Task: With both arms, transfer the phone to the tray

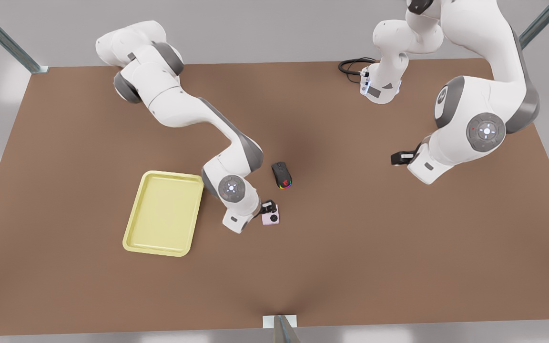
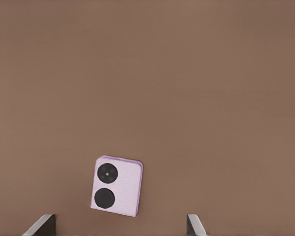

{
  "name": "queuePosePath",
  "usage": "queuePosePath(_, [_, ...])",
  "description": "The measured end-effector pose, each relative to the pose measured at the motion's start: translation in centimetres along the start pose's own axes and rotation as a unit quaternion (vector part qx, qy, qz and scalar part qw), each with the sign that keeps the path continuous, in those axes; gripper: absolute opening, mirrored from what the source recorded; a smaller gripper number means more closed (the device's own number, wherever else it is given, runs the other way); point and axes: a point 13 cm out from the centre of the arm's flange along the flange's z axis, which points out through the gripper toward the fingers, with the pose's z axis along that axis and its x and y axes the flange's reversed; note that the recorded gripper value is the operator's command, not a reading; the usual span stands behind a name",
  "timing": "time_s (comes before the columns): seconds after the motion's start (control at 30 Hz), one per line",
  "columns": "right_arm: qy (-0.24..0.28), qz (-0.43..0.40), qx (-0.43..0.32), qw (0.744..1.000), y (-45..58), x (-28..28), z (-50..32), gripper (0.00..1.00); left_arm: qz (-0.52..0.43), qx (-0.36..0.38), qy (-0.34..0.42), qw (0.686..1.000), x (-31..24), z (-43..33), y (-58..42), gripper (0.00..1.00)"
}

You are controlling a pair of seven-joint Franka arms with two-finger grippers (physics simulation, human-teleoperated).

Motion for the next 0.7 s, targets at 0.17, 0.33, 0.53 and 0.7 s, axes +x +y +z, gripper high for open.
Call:
queuePosePath(0.17, [-0.015,0.027,0.010,0.999,2.3,0.3,3.7,1.00,0.034,0.005,0.004,0.999,0.1,0.1,-0.3,1.00])
queuePosePath(0.33, [-0.011,0.053,0.020,0.998,1.5,0.9,5.6,1.00,0.058,0.007,0.000,0.998,0.1,-0.3,-0.3,1.00])
queuePosePath(0.53, [-0.013,0.067,0.034,0.997,0.6,1.1,6.7,1.00,0.080,0.008,-0.002,0.997,0.1,-0.5,-0.3,1.00])
queuePosePath(0.7, [-0.014,0.073,0.039,0.996,0.3,1.1,7.1,1.00,0.065,0.007,-0.021,0.998,0.1,-2.4,2.9,1.00])
